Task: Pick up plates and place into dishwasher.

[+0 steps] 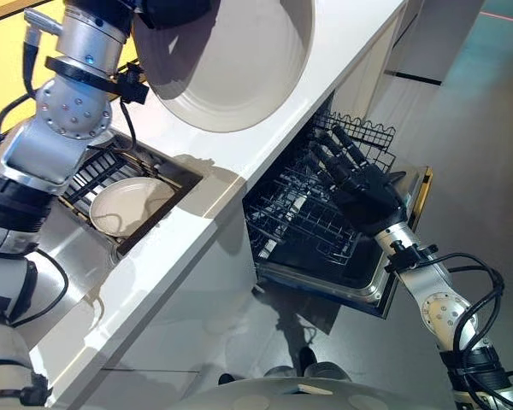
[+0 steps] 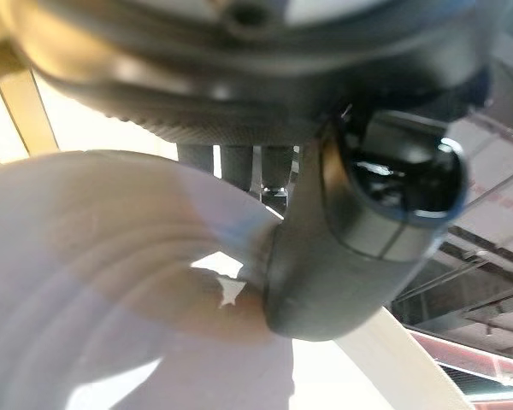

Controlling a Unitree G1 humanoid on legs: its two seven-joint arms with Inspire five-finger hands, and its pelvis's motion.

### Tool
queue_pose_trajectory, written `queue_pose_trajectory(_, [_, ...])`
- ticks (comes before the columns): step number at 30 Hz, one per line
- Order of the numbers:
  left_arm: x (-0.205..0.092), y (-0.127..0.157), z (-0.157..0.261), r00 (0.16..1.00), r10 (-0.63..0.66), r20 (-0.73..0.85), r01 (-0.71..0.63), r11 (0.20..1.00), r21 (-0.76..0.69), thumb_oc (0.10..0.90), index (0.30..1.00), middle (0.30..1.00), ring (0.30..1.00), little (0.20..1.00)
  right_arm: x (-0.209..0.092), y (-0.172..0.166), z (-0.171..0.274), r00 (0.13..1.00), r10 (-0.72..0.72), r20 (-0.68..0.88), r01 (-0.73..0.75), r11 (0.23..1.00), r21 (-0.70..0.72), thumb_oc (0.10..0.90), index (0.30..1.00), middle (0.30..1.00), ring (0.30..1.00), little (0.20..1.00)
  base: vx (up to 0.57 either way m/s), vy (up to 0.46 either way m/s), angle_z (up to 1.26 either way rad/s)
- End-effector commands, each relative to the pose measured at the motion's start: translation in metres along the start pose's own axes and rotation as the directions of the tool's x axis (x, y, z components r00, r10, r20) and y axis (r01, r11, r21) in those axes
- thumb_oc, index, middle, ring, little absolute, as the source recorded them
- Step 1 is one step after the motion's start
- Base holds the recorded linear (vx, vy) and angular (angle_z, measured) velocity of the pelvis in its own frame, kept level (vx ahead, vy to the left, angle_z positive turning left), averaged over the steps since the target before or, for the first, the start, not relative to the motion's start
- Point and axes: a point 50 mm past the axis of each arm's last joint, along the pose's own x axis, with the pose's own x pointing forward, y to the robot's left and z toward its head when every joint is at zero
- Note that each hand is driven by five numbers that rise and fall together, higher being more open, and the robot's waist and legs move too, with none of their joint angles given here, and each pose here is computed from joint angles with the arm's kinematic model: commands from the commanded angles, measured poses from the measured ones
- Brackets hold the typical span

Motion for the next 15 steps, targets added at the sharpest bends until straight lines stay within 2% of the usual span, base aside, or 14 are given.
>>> queue_pose_trajectory(1, [0.018,0.023,0.010,0.975,0.166,0.149,-0.181,0.979,0.092,0.100,0.300,0.300,0.300,0.200,0.028,0.050,0.030,0.950,0.294,0.108,-0.294,0.956,-0.020,0.800,0.900,0.900,0.900,0.900,0.00,0.008,-0.20])
queue_pose_trajectory(6, [0.010,-0.004,0.002,0.981,0.120,0.150,-0.141,0.981,0.132,0.100,0.300,0.300,0.300,0.200,0.033,0.054,0.018,0.946,0.319,0.060,-0.321,0.947,0.026,0.800,0.900,0.900,0.900,0.900,0.01,0.005,-0.13])
queue_pose_trajectory(15, [-0.005,-0.039,-0.014,0.990,0.088,0.106,-0.099,0.989,0.108,0.100,0.300,0.300,0.300,0.200,0.038,0.061,0.013,0.931,0.361,0.054,-0.363,0.931,0.038,0.800,0.900,0.900,0.900,0.900,0.01,-0.008,-0.08])
